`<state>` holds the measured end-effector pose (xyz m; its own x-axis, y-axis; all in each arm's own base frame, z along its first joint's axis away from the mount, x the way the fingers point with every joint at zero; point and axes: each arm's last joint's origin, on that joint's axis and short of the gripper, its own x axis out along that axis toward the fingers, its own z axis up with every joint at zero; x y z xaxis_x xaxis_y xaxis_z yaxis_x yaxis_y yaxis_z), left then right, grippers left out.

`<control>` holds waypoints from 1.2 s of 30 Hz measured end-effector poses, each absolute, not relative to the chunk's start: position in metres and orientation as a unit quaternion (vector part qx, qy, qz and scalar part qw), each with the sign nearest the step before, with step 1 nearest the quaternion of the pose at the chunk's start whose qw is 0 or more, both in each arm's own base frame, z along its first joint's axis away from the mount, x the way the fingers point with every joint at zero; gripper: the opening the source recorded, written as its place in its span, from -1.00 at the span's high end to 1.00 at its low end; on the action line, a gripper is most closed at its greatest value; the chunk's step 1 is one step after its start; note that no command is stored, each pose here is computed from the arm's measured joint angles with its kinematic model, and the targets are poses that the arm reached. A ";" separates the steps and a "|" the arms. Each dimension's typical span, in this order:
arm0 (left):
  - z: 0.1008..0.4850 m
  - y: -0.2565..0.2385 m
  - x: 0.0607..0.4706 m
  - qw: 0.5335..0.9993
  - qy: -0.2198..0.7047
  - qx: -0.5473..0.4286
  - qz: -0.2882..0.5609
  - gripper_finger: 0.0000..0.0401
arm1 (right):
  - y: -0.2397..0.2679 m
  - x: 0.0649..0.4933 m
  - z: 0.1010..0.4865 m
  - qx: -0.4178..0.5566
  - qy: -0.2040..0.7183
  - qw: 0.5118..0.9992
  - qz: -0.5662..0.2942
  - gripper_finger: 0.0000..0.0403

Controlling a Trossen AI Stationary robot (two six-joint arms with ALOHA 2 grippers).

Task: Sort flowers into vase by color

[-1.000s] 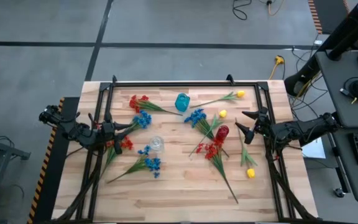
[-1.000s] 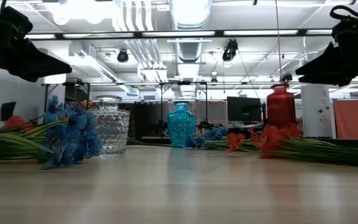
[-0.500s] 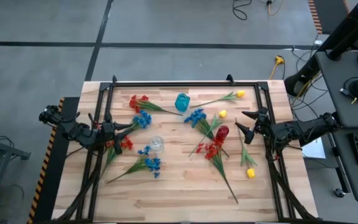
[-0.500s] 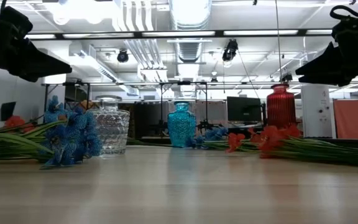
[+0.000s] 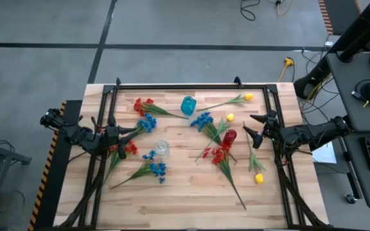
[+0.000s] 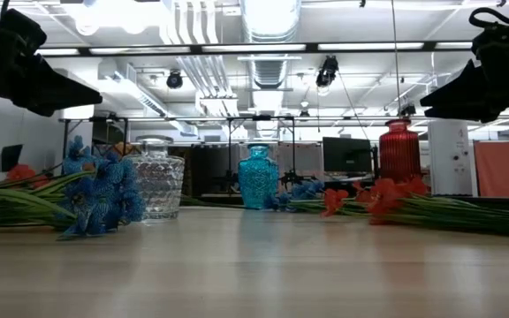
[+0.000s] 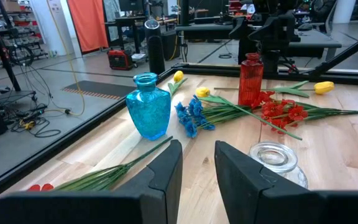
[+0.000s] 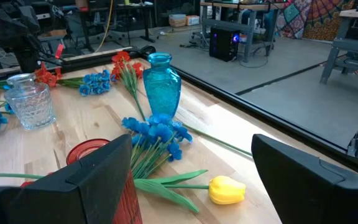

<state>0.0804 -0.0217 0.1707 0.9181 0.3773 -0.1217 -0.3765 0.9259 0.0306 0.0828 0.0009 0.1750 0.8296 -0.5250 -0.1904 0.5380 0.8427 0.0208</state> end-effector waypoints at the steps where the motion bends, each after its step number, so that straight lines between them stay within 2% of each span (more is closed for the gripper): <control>1: 0.171 -0.022 0.080 0.979 0.063 0.003 0.192 0.61 | 0.001 0.083 0.175 0.037 0.089 0.956 -0.278 -0.60; 20: 0.172 -0.022 0.081 0.979 0.053 -0.005 0.197 0.61 | 0.001 0.083 0.176 0.047 0.081 0.955 -0.283 -0.60; 22: 0.177 -0.022 0.082 0.980 0.027 -0.042 0.193 0.61 | 0.000 0.083 0.180 0.094 0.046 0.948 -0.301 -0.60; 25: 0.188 -0.023 0.082 0.967 -0.035 -0.182 0.177 0.61 | 0.000 0.084 0.185 0.187 -0.004 0.935 -0.300 -0.60; 27: 0.191 -0.023 0.082 0.955 -0.057 -0.235 0.172 0.61 | 0.000 0.085 0.188 0.220 -0.024 0.929 -0.297 -0.60; 36: 0.193 -0.022 0.082 0.949 -0.071 -0.240 0.193 0.61 | 0.000 0.085 0.190 0.229 -0.041 0.924 -0.303 -0.60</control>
<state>0.0816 -0.0217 0.1933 0.9156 0.4000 0.0414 -0.3321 0.8101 -0.4831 0.0846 0.0000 0.1904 0.8129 -0.5789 -0.0642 0.5416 0.7109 0.4485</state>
